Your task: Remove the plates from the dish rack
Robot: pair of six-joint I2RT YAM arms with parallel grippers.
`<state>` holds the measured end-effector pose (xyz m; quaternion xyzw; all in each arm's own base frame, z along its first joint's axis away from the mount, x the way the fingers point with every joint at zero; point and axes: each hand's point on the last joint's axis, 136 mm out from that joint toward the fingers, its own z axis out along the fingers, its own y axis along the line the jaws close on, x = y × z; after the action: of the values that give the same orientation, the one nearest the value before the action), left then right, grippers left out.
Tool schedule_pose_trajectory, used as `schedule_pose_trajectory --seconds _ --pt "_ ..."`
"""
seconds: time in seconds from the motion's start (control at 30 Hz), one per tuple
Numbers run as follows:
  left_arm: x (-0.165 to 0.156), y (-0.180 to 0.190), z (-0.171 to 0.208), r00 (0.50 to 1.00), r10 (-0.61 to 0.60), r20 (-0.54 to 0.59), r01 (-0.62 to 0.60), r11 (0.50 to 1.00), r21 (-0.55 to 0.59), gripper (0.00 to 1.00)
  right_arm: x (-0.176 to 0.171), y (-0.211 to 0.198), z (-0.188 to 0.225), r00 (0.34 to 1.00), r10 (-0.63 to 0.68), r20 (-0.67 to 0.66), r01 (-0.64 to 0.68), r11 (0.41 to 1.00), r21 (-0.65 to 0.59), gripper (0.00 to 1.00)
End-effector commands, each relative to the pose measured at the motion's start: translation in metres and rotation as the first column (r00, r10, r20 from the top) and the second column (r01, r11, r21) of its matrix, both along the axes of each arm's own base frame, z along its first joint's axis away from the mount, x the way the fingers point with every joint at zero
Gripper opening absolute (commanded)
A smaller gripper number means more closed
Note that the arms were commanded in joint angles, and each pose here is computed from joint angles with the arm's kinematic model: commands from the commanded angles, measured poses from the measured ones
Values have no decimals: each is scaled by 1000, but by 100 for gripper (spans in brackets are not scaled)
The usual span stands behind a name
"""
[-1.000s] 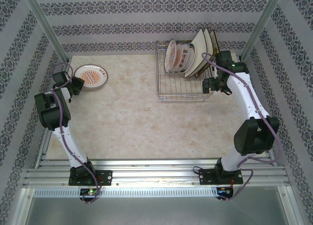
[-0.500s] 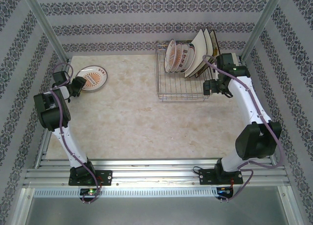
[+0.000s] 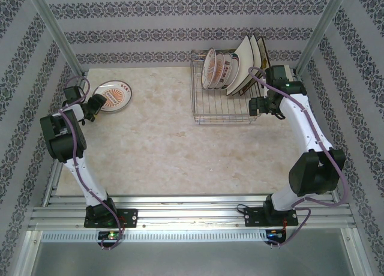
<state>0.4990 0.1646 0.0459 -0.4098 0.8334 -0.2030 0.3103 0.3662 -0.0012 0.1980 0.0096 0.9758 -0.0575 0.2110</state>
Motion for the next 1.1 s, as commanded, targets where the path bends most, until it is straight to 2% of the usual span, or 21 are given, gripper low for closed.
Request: schedule_pose_trajectory --seconds 0.0,0.13,0.2,0.23,0.33,0.43,0.57,0.73,0.9,1.07 --pt "-23 9 12 996 8 -86 0 996 90 84 -6 -1 9 1000 -11 28 11 1000 -6 98" --pt "-38 12 31 992 -10 -126 31 986 165 94 -7 0 14 999 -8 38 8 1000 -6 98" --pt "-47 10 49 988 -30 -149 64 971 232 100 -7 2 18 999 -3 54 3 1000 -3 98" --pt "-52 6 58 986 -41 -160 83 960 269 100 -6 4 20 998 3 60 -3 1000 4 98" --pt "-67 -12 92 970 -110 -217 193 890 412 100 -5 9 25 997 21 74 -22 1000 13 98" --pt "-85 -44 125 940 -209 -269 318 820 475 100 -4 18 29 995 33 97 -37 998 42 98" --pt "-110 -96 149 880 -331 -340 464 749 473 100 1 41 35 990 73 119 -82 995 65 98" --pt "-139 -149 162 798 -441 -412 594 690 413 100 11 77 44 980 137 142 -145 989 43 98" --pt "-157 -178 175 795 -495 -350 602 710 364 100 19 111 50 969 181 168 -192 980 51 98" --pt "-171 -181 172 772 -492 -402 625 701 343 100 31 124 46 968 188 163 -198 979 47 98"
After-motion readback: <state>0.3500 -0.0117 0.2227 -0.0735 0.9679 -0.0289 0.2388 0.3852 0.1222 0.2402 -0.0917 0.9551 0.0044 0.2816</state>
